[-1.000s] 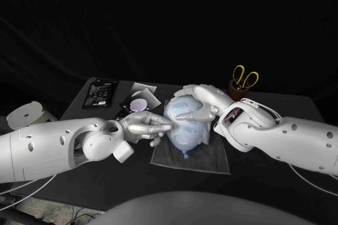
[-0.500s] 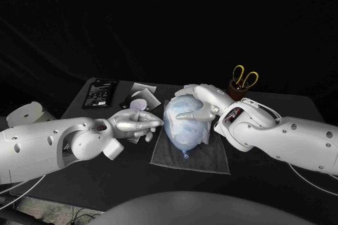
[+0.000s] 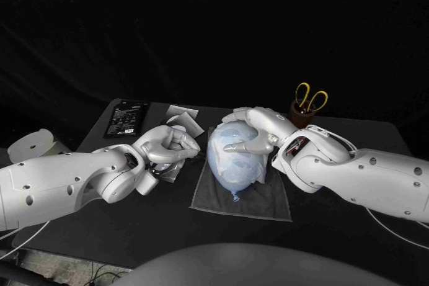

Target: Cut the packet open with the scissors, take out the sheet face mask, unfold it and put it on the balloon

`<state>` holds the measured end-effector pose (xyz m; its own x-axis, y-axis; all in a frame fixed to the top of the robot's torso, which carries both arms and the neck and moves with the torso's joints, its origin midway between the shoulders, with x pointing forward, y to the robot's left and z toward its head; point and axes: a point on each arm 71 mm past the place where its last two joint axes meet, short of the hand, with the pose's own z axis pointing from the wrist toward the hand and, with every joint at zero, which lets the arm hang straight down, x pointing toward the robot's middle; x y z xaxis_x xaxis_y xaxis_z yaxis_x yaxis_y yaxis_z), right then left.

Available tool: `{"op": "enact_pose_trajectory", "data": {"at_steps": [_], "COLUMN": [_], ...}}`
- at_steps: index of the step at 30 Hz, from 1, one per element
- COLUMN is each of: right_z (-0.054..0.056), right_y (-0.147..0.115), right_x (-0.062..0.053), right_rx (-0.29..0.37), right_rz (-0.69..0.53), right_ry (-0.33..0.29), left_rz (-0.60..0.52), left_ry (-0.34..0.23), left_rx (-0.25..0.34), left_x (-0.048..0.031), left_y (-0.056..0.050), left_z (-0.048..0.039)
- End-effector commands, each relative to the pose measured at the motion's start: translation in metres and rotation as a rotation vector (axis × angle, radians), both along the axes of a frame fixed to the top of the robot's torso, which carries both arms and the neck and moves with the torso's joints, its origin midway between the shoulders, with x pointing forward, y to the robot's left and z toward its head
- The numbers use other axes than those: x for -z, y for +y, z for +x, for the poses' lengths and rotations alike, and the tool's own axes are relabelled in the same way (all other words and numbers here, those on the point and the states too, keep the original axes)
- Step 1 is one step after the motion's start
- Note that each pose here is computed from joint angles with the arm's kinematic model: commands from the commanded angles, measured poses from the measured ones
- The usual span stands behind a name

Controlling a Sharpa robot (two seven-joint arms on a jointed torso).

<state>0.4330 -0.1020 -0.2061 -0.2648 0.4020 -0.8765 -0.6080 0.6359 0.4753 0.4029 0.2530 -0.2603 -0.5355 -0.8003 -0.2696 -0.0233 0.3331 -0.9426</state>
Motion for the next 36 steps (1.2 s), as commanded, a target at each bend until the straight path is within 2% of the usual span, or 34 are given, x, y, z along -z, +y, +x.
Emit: {"op": "enact_pose_trajectory", "data": {"at_steps": [1,6,10,18,25,36], "right_z": [0.0,-0.001,-0.001,-0.001,-0.001,-0.001], "right_y": [0.0,0.001,0.001,0.001,0.001,0.001], "right_x": [0.0,0.0,0.0,0.0,0.001,0.001], "right_rx": [-0.001,-0.004,-0.004,-0.005,-0.005,-0.006], "right_rz": [0.0,0.0,0.0,-0.001,-0.002,-0.003], "right_ry": [0.0,0.002,0.004,0.005,0.007,0.008], "left_rz": [0.159,0.206,0.223,0.236,0.241,0.237], "left_ry": [-0.23,-0.231,-0.212,-0.175,-0.155,-0.141], "left_rx": [-0.085,-0.161,-0.175,-0.12,-0.08,-0.058], "left_x": [-0.0077,-0.0049,-0.0029,0.0004,0.0023,0.0037], "left_y": [0.001,-0.003,-0.009,-0.023,-0.032,-0.042], "left_z": [0.0076,0.013,0.0137,0.0107,0.0077,0.0058]}}
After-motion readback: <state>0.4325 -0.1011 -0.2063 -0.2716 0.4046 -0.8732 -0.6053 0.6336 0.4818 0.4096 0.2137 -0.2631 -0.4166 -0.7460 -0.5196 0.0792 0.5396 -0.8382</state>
